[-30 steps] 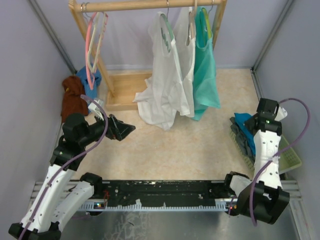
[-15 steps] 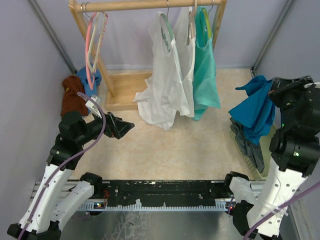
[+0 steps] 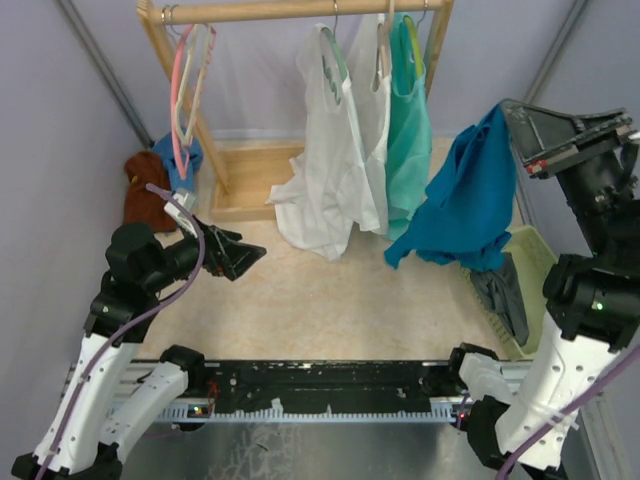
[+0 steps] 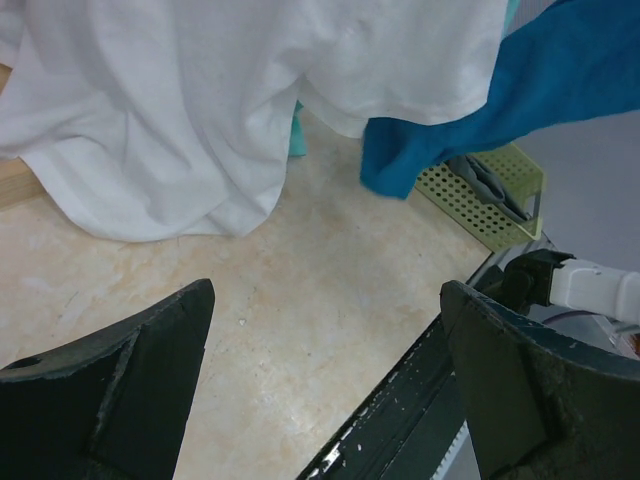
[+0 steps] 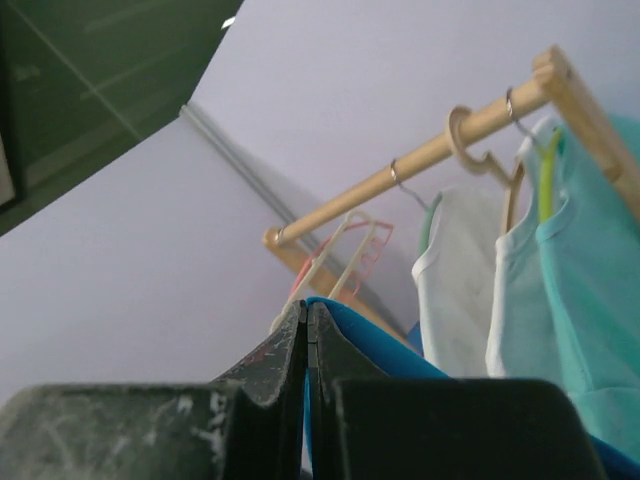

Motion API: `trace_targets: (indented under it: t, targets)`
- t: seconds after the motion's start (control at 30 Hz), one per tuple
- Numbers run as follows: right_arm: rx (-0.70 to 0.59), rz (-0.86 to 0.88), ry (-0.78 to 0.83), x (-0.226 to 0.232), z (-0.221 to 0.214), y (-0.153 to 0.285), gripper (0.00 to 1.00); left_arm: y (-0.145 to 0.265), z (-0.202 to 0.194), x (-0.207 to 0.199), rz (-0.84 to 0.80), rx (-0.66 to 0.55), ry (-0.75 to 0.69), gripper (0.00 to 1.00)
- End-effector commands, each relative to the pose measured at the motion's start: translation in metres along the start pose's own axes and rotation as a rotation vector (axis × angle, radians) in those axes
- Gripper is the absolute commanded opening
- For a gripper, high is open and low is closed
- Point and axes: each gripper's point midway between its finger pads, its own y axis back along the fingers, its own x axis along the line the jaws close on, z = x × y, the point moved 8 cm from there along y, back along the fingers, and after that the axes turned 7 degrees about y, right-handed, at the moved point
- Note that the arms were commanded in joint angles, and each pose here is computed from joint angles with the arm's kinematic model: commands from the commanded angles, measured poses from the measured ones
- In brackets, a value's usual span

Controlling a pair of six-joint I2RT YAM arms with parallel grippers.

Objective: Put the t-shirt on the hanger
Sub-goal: Pick up the T-shirt and place it in the bin.

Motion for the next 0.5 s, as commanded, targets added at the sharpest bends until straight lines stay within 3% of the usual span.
trace_targets:
  t: [0.0,0.23,0.47]
  targets:
    - [0.190,0.254,-0.202,0.004,-0.021,0.000,0.00,0.009,0.010,-0.021,-0.140,-0.015,-0.051,1.00]
    - [0.267,0.220,-0.322,-0.028,-0.056,0.008,0.00,0.007,-0.003,-0.025,-0.259,0.032,-0.037,1.00]
    - [0.367,0.010,-0.353,-0.073,-0.091,-0.004,0.00,-0.005,-0.029,-0.010,-0.285,0.105,0.053,1.00]
